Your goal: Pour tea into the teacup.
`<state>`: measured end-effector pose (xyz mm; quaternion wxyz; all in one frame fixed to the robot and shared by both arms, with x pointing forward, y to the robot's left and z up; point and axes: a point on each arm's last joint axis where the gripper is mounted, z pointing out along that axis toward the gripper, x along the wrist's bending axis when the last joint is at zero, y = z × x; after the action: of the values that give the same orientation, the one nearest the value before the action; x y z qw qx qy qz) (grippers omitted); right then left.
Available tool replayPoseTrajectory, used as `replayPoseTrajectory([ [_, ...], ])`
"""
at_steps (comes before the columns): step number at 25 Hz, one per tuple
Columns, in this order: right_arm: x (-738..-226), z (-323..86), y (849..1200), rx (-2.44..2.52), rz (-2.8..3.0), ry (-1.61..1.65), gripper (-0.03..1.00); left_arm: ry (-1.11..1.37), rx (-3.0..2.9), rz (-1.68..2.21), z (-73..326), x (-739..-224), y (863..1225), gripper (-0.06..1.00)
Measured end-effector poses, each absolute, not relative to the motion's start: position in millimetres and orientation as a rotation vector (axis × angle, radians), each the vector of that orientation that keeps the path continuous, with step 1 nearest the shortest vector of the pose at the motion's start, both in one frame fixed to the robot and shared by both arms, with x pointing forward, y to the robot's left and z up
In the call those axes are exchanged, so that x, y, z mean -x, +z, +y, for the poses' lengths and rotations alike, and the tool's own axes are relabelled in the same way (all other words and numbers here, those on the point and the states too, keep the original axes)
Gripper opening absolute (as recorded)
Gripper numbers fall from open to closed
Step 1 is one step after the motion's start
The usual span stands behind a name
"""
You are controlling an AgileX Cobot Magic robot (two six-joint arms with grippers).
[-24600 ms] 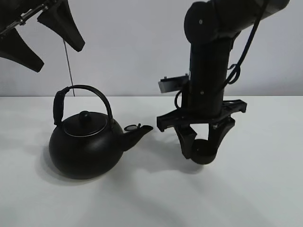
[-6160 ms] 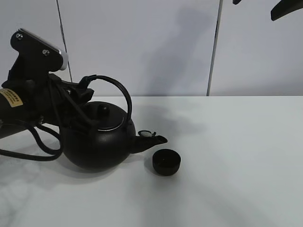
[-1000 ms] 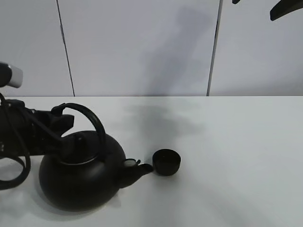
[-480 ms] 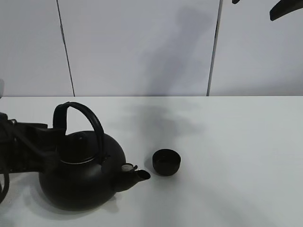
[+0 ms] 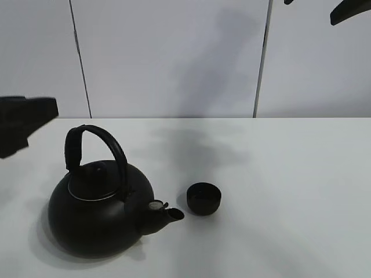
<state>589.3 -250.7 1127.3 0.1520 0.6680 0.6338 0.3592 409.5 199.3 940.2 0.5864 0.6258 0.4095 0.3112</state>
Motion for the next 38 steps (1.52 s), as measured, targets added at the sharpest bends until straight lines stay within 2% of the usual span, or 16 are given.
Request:
replayPoseTrajectory([
  [10,-589.3,-250.7,1127.3,-1.917,1.819,1.031,0.54,0.660,-1.478,0.988,175.7,-441.9,1011.8,0.38],
  [19,-588.4,-250.5,1126.5,-1.925,1.830,1.021,0.54,0.529,-1.552,1.096,148.1,-478.1,1102.3,0.38],
  [23,-583.4,-249.2,1122.7,-1.969,1.889,0.975,0.54,0.423,-1.675,1.230,135.7,-495.2,1130.3,0.40],
  [29,-572.1,-247.5,1115.4,-2.054,2.014,0.860,0.54,0.236,-1.877,1.461,107.9,-539.6,1130.0,0.56],
  [38,-558.1,-246.5,1109.1,-2.139,2.153,0.710,0.54,0.029,-1.940,1.566,83.5,-561.2,1110.7,0.59],
])
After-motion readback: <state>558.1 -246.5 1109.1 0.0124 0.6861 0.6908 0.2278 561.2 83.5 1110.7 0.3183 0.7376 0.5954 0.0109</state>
